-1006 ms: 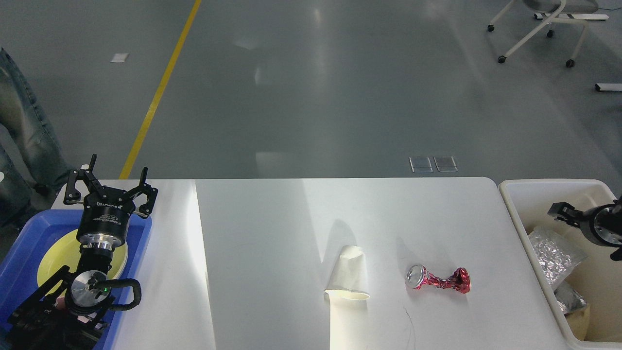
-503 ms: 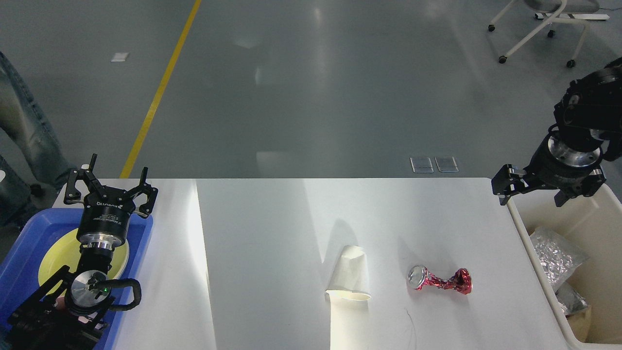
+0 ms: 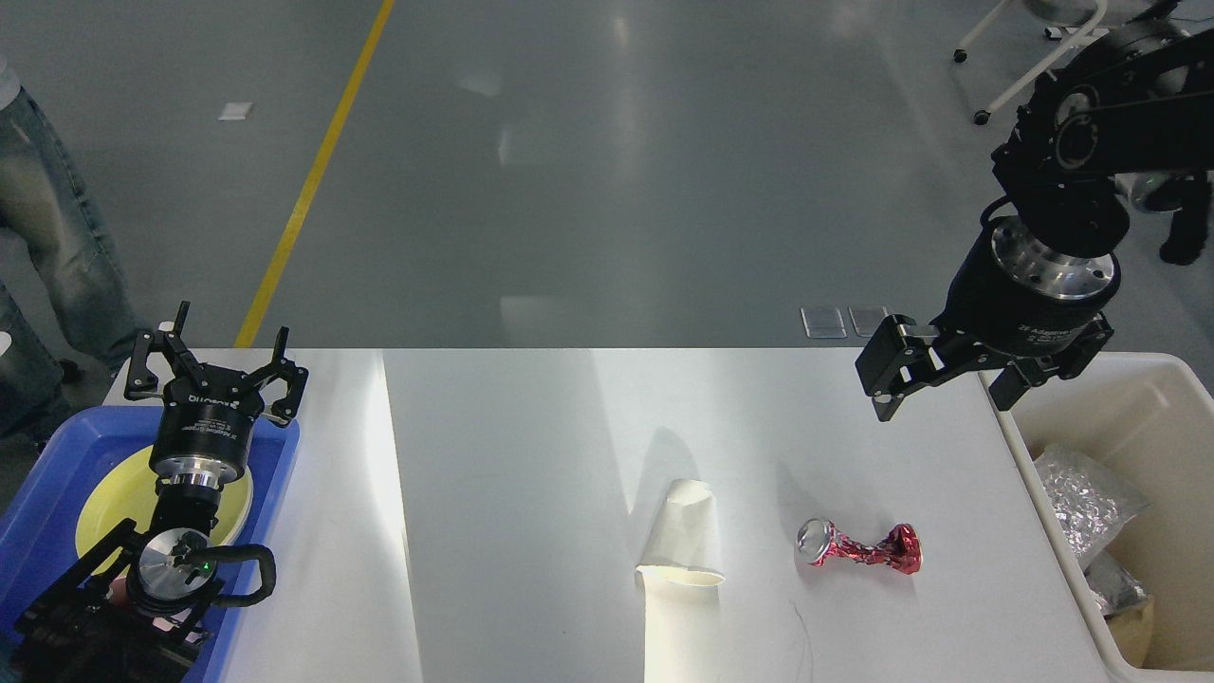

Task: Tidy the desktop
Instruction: 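Raise the right gripper and move it down to the white paper scrap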

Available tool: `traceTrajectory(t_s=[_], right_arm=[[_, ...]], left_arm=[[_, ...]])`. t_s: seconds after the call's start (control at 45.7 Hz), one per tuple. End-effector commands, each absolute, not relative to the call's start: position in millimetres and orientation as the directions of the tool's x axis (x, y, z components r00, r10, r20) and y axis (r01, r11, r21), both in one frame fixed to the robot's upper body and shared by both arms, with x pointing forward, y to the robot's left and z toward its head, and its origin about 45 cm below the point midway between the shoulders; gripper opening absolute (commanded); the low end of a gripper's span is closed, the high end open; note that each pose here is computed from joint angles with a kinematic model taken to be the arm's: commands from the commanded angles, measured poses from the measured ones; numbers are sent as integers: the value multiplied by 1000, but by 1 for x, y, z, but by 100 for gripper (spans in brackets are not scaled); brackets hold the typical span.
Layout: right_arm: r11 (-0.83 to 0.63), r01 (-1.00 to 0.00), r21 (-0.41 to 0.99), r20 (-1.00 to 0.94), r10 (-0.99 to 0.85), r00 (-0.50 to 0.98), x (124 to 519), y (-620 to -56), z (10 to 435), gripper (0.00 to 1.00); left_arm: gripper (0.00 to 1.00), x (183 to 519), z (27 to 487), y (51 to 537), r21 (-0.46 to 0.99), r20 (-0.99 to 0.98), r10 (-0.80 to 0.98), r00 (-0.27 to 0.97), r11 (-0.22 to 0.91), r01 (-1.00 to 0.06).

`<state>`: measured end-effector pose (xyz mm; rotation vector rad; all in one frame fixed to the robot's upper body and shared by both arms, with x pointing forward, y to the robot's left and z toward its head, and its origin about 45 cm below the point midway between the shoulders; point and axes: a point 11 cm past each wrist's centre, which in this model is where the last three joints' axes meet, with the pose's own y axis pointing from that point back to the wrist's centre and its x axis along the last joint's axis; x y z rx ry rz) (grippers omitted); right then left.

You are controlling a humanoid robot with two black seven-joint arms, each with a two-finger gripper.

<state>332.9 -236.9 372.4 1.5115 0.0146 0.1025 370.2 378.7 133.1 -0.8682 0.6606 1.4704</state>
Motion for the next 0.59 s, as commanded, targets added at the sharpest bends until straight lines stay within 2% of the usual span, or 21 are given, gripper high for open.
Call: traceTrajectory(t_s=[0.0, 0.328, 0.568], right_arm=[[-9, -55, 998, 55, 33, 998, 331, -225, 375, 100], [-16, -28, 999, 28, 31, 999, 337, -225, 355, 100], [-59, 23, 998, -18, 93, 996, 356, -187, 299, 100]], left_arm=[[97, 371, 134, 379, -95, -828, 561, 27, -93, -991], [97, 371, 134, 378, -95, -827, 561, 27, -92, -991], [97, 371, 134, 379, -95, -828, 561, 27, -92, -991]])
